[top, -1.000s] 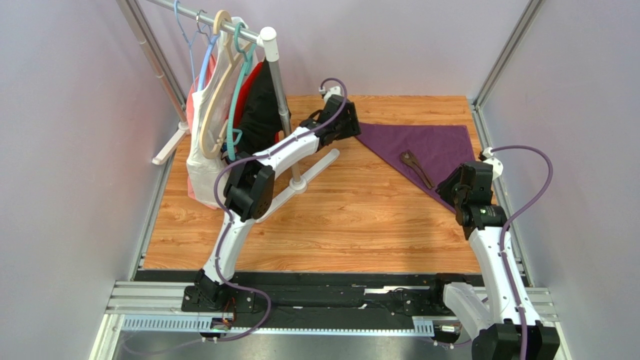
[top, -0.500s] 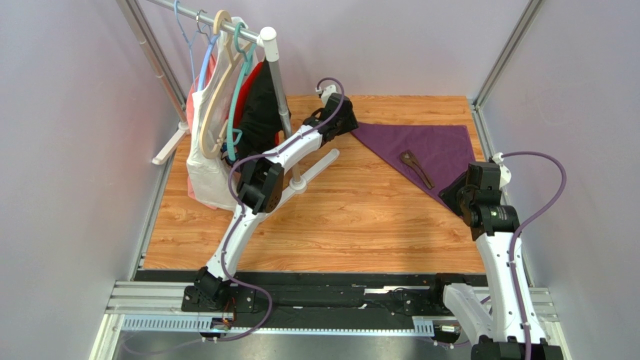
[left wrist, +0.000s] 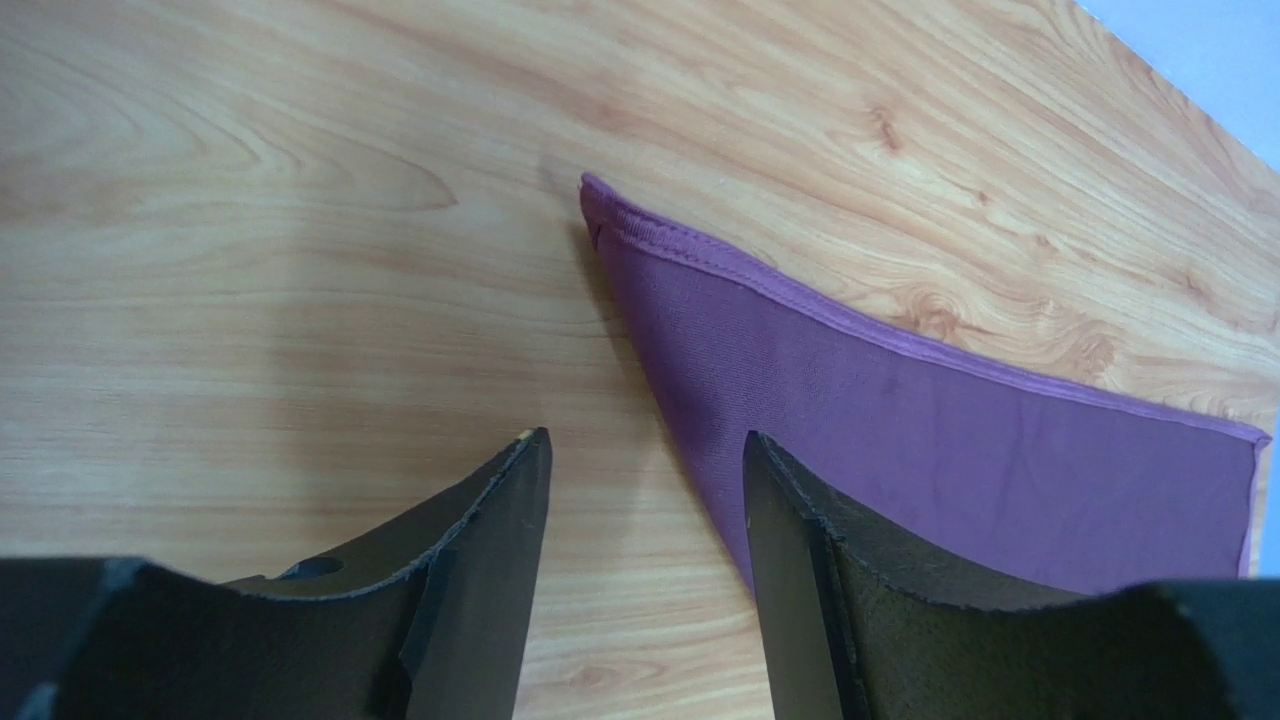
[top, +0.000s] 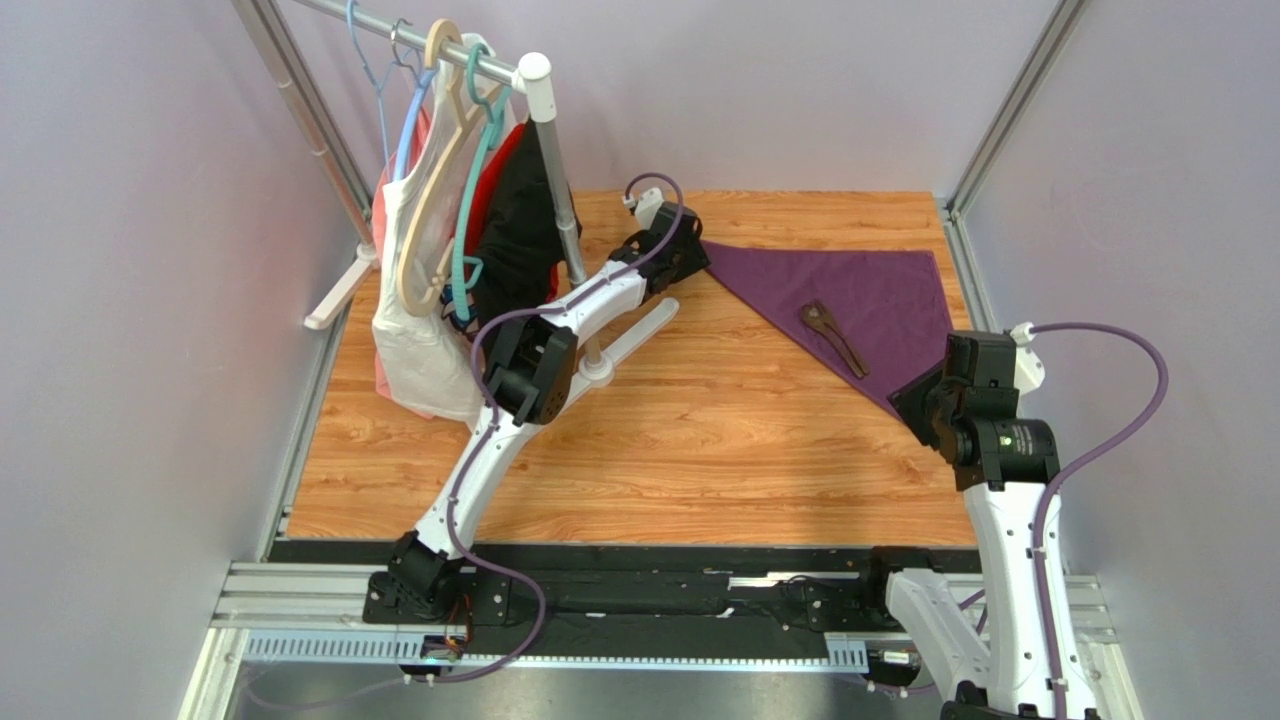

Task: Fold the napkin, place the utensils inside, and roll it up
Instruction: Fold the napkin

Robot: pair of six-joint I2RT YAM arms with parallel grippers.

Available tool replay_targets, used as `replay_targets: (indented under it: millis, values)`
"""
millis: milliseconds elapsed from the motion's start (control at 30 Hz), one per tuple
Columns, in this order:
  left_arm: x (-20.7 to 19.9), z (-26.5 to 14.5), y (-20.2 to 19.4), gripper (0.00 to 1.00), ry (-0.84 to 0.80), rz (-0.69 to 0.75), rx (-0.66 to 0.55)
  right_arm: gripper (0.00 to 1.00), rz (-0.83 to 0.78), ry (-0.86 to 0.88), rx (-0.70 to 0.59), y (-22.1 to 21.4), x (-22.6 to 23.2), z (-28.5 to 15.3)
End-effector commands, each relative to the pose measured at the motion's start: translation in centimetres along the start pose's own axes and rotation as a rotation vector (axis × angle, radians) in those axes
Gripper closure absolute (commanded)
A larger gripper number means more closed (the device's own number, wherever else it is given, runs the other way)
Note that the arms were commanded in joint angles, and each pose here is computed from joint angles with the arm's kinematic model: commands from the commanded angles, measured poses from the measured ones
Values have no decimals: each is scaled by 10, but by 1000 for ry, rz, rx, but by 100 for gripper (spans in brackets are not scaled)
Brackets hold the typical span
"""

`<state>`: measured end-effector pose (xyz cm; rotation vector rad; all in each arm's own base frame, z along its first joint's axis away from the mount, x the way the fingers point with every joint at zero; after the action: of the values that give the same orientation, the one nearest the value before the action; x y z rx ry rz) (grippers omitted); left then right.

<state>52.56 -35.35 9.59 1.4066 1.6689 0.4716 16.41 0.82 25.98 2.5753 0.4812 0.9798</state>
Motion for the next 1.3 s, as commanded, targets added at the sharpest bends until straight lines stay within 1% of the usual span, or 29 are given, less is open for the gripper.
replay_targets:
  millis: [0, 33, 167, 300, 533, 767, 867, 900, 1000, 1267]
  values:
    - [1, 14, 19, 42, -51, -124, -53, 70, 67, 5, -26, 4, 2, -11]
    - [-1, 15, 21, 42, -61, -138, -57, 70, 71, 4, -26, 4, 2, -11]
    - [6, 25, 9, 44, -50, -242, -17, 71, 81, 3, -37, 6, 4, -13]
    - [10, 25, 9, 46, -3, -270, -28, 71, 81, -1, -47, 8, 4, -13]
    - [20, 20, 16, 46, 75, -287, -83, 71, 83, -6, -35, 7, 6, -10]
    - [22, 23, 17, 46, 88, -311, -105, 71, 77, -6, -35, 8, 7, -10]
    - [24, 28, 18, 50, 80, -328, -107, 71, 78, -5, -33, 8, 8, -10]
    - [24, 29, 19, 55, 76, -333, -109, 71, 78, -4, -34, 8, 8, -10]
    - [26, 30, 20, 64, 72, -337, -113, 71, 76, -8, -37, 8, 8, -11]
    - [28, 33, 24, 74, 52, -343, -135, 71, 79, -14, -38, 8, 6, -10]
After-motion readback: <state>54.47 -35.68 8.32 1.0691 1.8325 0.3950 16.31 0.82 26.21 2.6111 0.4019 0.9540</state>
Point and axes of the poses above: each gripper's point midway between its finger pads, its own z axis out along the fingers, its own x axis along the line the jaws close on, y = z × x, the point moved 8 cm from there along -z, back along the fingers, and after that the axes turned 14 degrees about z, right-handed, at the moved point
